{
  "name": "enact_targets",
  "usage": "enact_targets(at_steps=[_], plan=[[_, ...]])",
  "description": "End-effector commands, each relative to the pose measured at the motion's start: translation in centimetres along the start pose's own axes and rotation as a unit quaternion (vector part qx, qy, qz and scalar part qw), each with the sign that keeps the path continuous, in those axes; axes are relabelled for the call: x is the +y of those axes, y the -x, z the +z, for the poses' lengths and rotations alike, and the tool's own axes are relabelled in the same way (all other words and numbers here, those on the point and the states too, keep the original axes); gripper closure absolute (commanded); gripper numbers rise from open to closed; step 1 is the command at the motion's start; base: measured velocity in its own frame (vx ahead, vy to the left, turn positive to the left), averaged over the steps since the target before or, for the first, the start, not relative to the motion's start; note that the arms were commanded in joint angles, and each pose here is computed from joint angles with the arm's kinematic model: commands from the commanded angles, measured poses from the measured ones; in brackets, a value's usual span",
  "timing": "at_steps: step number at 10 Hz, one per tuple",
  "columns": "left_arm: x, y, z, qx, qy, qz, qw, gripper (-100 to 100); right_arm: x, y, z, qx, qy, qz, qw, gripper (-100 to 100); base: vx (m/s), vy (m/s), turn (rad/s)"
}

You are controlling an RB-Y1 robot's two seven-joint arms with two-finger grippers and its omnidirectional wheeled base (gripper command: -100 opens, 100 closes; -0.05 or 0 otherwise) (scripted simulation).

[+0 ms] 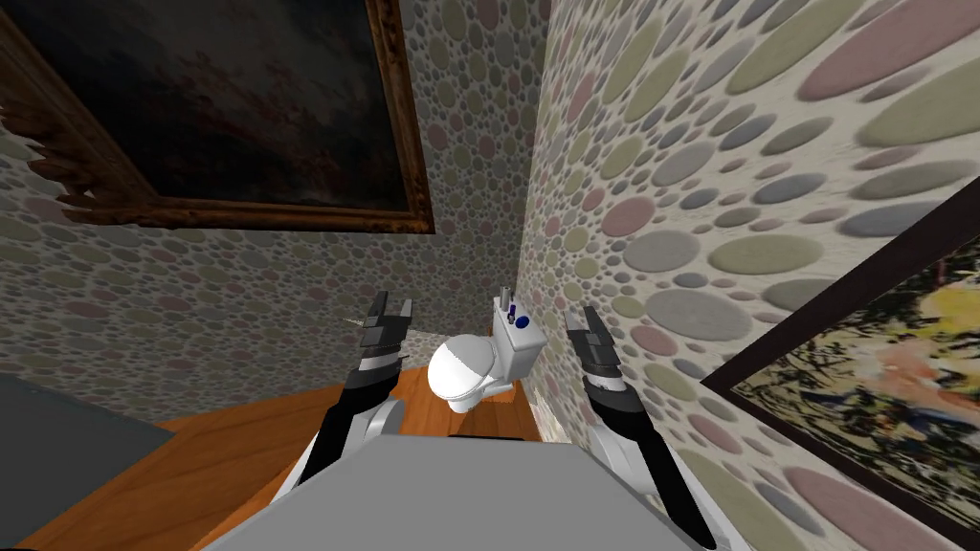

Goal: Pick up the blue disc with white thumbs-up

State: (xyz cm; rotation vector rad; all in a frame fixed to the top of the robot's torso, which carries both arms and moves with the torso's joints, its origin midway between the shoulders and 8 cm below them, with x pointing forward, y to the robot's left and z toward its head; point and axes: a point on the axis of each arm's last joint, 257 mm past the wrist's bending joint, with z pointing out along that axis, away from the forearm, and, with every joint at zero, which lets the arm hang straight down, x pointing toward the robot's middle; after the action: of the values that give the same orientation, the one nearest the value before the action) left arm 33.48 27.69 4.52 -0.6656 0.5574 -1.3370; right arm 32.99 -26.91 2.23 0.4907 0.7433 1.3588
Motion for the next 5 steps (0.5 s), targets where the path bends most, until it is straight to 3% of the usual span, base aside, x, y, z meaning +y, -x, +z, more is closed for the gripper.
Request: enact_targets(at_steps=[1, 5], plan=[[0.0, 0.0, 0.0, 0.000, 0.000, 0.000, 1.0000, 0, -0.2, -0.4, -0.1, 0.016, -0.003, -0.006, 0.9999, -100, 0.030, 0.007, 0.096], [0.0, 0.0, 0.0, 0.000, 0.000, 0.000, 1.0000, 0, -1.4, -1.5, -0.8, 0.067, -0.016, -0.026, 0.9973, -100, 0.037, 0.011, 0.153]])
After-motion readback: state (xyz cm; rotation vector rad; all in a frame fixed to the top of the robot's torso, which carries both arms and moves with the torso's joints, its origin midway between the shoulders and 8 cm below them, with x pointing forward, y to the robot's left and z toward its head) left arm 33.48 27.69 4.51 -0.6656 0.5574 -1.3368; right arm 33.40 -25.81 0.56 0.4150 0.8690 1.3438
